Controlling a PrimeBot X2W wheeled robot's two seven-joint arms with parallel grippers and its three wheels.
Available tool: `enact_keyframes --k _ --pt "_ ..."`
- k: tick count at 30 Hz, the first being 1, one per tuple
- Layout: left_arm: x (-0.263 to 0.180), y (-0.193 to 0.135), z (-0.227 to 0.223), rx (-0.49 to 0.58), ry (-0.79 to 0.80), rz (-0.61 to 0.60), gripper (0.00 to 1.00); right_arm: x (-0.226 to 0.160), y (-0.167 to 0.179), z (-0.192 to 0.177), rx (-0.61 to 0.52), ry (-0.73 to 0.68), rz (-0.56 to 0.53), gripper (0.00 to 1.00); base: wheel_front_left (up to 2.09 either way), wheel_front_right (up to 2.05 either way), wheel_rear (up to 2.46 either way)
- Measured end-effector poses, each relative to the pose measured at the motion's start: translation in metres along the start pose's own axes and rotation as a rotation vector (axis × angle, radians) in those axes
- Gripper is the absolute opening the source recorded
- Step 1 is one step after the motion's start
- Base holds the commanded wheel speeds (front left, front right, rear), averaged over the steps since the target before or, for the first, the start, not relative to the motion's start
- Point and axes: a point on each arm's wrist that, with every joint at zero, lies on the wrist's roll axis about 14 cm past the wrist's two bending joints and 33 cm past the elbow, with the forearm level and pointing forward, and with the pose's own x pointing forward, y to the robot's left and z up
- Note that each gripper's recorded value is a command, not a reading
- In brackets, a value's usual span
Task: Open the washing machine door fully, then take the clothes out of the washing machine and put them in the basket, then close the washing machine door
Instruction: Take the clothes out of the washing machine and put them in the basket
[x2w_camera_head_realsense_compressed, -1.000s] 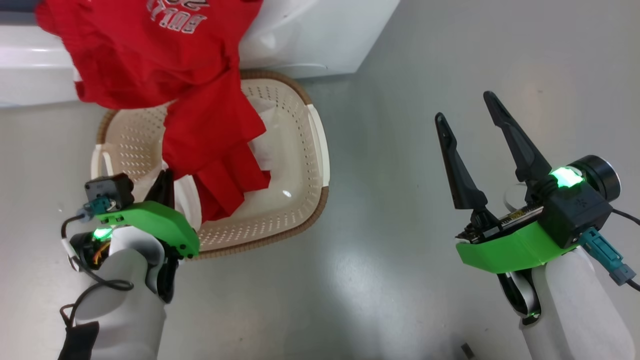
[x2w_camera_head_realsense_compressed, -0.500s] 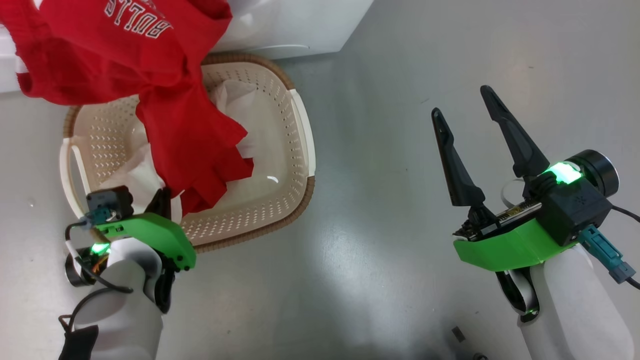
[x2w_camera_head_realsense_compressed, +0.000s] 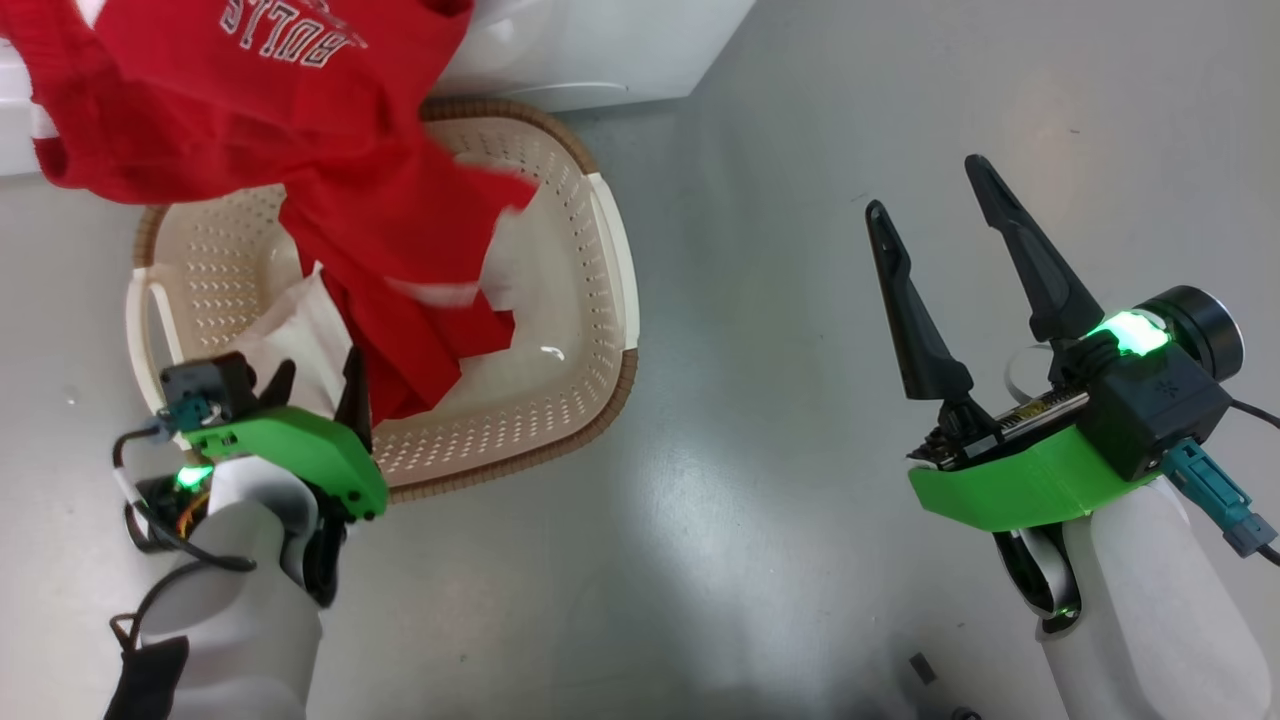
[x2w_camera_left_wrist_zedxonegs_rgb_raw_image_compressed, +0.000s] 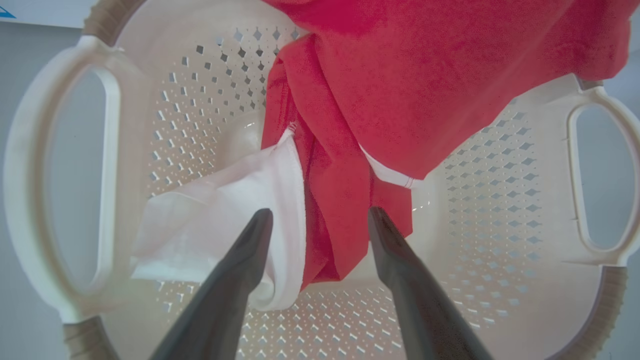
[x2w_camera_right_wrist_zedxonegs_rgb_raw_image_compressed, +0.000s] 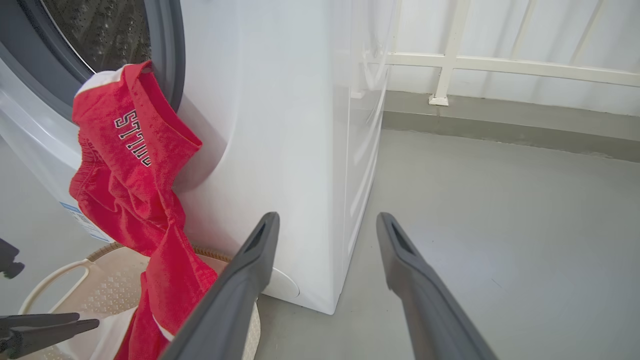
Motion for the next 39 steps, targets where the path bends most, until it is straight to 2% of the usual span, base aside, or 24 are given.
enact_keyframes --k 11,21,28,39 --pt "-0.008 -0.002 0.069 -0.022 -0.225 -0.039 1.0 0.004 0.007 0.007 0.008 -0.021 0.016 1.0 0.0 0.0 0.0" --pt "-0.043 -0.005 0.131 -0.054 -0.492 -0.074 1.0 0.002 0.01 0.016 0.008 -0.038 0.021 1.0 0.0 0.0 0.0" --pt "-0.072 -0.013 0.152 -0.03 -0.614 -0.102 1.0 0.0 0.01 0.021 0.005 -0.048 0.021 1.0 0.0 0.0 0.0" --pt "-0.114 -0.03 0.154 0.008 -0.71 -0.145 1.0 -0.003 0.01 0.021 0.008 -0.047 0.018 1.0 0.0 0.0 0.0"
